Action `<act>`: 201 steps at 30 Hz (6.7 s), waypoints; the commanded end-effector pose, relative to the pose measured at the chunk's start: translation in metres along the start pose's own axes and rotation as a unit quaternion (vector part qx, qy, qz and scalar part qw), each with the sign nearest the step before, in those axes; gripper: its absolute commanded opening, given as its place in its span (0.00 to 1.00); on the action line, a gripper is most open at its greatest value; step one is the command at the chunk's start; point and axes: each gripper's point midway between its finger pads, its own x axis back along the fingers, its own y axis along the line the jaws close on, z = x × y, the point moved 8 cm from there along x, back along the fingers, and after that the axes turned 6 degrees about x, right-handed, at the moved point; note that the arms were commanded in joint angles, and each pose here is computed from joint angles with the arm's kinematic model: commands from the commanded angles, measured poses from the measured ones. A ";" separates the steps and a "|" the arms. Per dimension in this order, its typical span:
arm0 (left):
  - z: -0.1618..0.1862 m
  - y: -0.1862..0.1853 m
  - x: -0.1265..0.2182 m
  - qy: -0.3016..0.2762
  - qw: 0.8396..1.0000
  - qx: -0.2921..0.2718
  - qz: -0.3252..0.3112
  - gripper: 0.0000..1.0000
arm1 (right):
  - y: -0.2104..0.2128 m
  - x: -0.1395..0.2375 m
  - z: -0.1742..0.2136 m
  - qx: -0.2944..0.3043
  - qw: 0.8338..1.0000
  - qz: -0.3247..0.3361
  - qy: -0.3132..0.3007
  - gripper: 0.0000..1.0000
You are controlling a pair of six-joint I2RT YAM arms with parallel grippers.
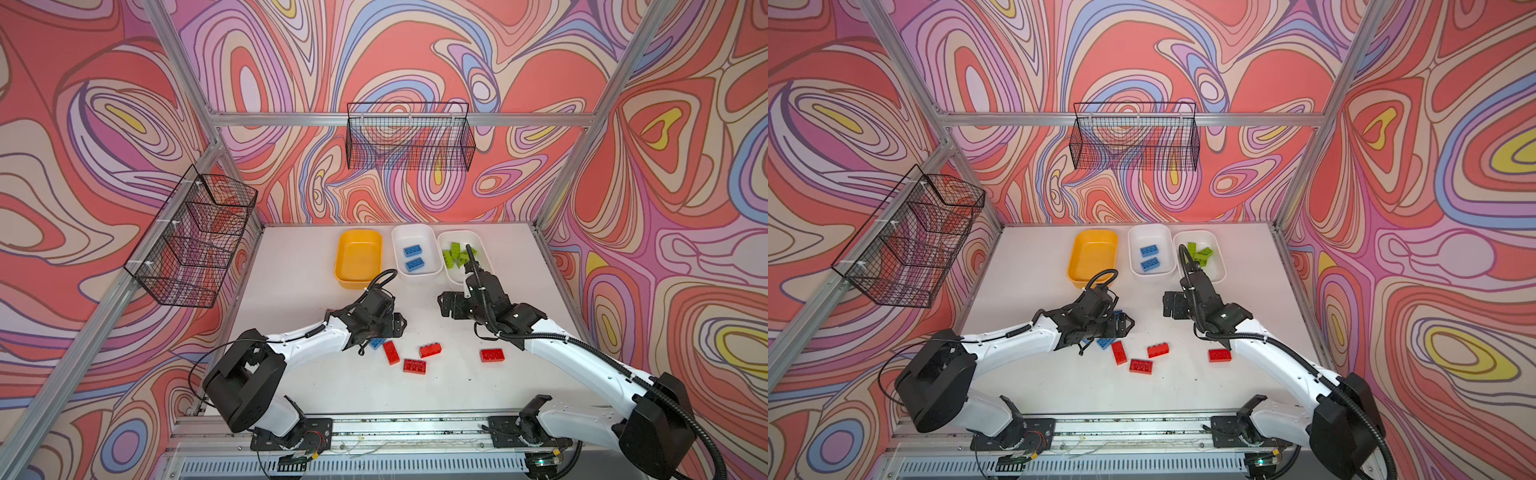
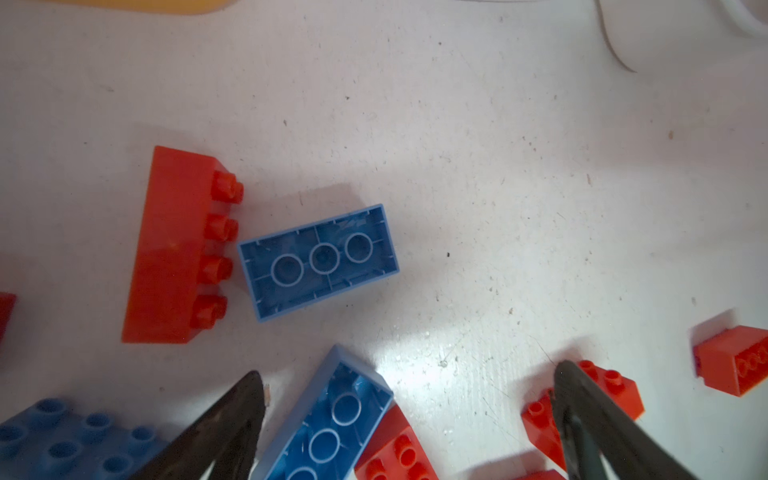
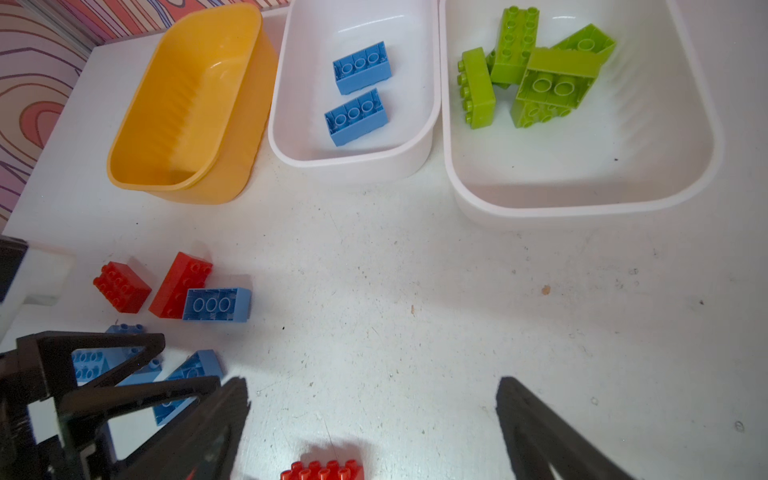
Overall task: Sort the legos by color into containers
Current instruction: 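Lower the left gripper onto a blue brick and grasp it while the right gripper withdraws, then carry the blue brick with the left gripper into the nearer white tray and release, then move the left gripper back to a blue brick among the red bricks and grasp it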
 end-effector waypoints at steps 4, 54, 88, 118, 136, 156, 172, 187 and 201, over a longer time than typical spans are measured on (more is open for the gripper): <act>-0.017 0.002 -0.008 -0.010 0.999 0.010 -0.035 0.99 | -0.003 0.007 0.004 -0.001 1.000 0.004 -0.007 0.98; -0.021 0.024 -0.060 0.063 0.981 -0.021 -0.184 0.68 | -0.001 0.000 0.007 0.014 1.000 -0.006 -0.001 0.98; -0.043 -0.004 -0.043 0.043 0.981 -0.039 -0.186 0.36 | -0.003 0.035 0.001 0.004 0.999 -0.023 -0.027 0.98; -0.233 -0.101 -0.121 -0.103 0.993 -0.046 -0.031 0.41 | -0.003 0.047 -0.018 0.001 1.000 0.010 -0.027 0.98; -0.274 -0.096 -0.139 -0.216 0.975 -0.045 -0.029 0.91 | 0.003 0.027 -0.031 0.009 1.000 0.024 -0.007 0.98; -0.078 0.003 0.057 -0.148 0.983 0.032 -0.105 0.88 | 0.007 0.051 -0.021 -0.011 0.999 -0.029 -0.021 0.98; 0.024 0.069 0.038 -0.061 0.983 0.121 -0.128 0.80 | 0.024 0.041 -0.004 0.000 0.999 -0.044 -0.002 0.98; 0.018 0.073 -0.001 -0.041 0.978 0.122 -0.164 0.69 | 0.024 0.033 0.005 0.003 0.999 -0.043 0.011 0.98; 0.001 0.077 -0.011 -0.032 0.977 0.114 -0.177 0.49 | 0.023 0.023 0.009 0.006 0.999 -0.034 0.021 0.98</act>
